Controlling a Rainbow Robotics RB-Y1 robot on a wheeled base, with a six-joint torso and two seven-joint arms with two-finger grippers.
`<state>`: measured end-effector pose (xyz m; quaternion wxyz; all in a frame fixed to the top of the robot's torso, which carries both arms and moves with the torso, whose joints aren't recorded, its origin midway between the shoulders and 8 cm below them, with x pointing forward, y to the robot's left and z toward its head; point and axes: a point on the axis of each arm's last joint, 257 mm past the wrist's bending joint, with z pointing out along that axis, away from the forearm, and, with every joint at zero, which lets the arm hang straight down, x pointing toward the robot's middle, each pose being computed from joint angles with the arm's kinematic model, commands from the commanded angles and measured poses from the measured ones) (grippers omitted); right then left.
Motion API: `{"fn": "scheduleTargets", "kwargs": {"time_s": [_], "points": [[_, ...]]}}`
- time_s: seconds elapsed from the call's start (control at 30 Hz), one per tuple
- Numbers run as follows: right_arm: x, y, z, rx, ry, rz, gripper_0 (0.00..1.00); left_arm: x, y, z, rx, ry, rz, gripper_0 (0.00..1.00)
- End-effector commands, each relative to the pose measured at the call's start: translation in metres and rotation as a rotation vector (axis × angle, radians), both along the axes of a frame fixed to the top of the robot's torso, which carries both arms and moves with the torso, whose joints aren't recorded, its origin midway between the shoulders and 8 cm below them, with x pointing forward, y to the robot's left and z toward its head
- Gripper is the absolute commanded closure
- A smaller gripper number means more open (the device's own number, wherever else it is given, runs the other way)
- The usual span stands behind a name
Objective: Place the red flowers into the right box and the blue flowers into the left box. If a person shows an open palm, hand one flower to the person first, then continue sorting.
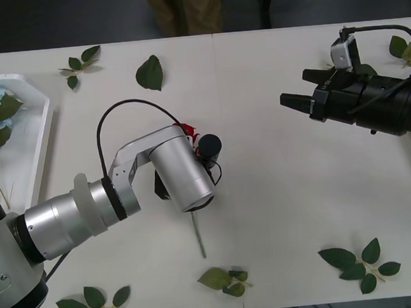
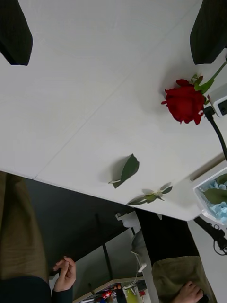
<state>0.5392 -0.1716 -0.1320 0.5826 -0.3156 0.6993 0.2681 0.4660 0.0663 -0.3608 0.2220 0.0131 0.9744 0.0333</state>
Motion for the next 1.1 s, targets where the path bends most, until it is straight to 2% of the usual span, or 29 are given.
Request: {"fn": "scheduleTargets", "kwargs": {"time_s": [0.03,0.33,0.47,0.7,0.83,0.97,1.1], "points": [[-0.004,0.01,-0.006,-0.007,-0.016,0.014,0.03,-0.001,0.008,-0.009,0.024,-0.001,0.03,1.0],[-0.004,0.01,-0.005,-0.006,-0.017,0.012,0.03,0.006,0.012,0.003,0.021,-0.021,0.018,1.0],[-0.004,0.01,-0.005,-0.006,-0.017,0.012,0.03,0.012,0.016,0.049,-0.055,-0.033,-0.039,1.0],[-0.004,0.01,-0.005,-0.006,-0.017,0.012,0.03,0.002,0.02,0.148,-0.18,-0.036,-0.19,1.0],[-0.004,0.01,-0.005,-0.006,-0.017,0.012,0.03,-0.001,-0.003,0.207,-0.323,-0.104,-0.354,1.0],[-0.004,0.01,-0.006,-0.005,-0.014,0.012,0.03,0.001,-0.024,0.254,-0.453,-0.221,-0.538,1.0],[-0.004,0.01,-0.005,-0.004,-0.015,0.012,0.03,0.003,-0.048,0.296,-0.573,-0.415,-0.73,1.0]]}}
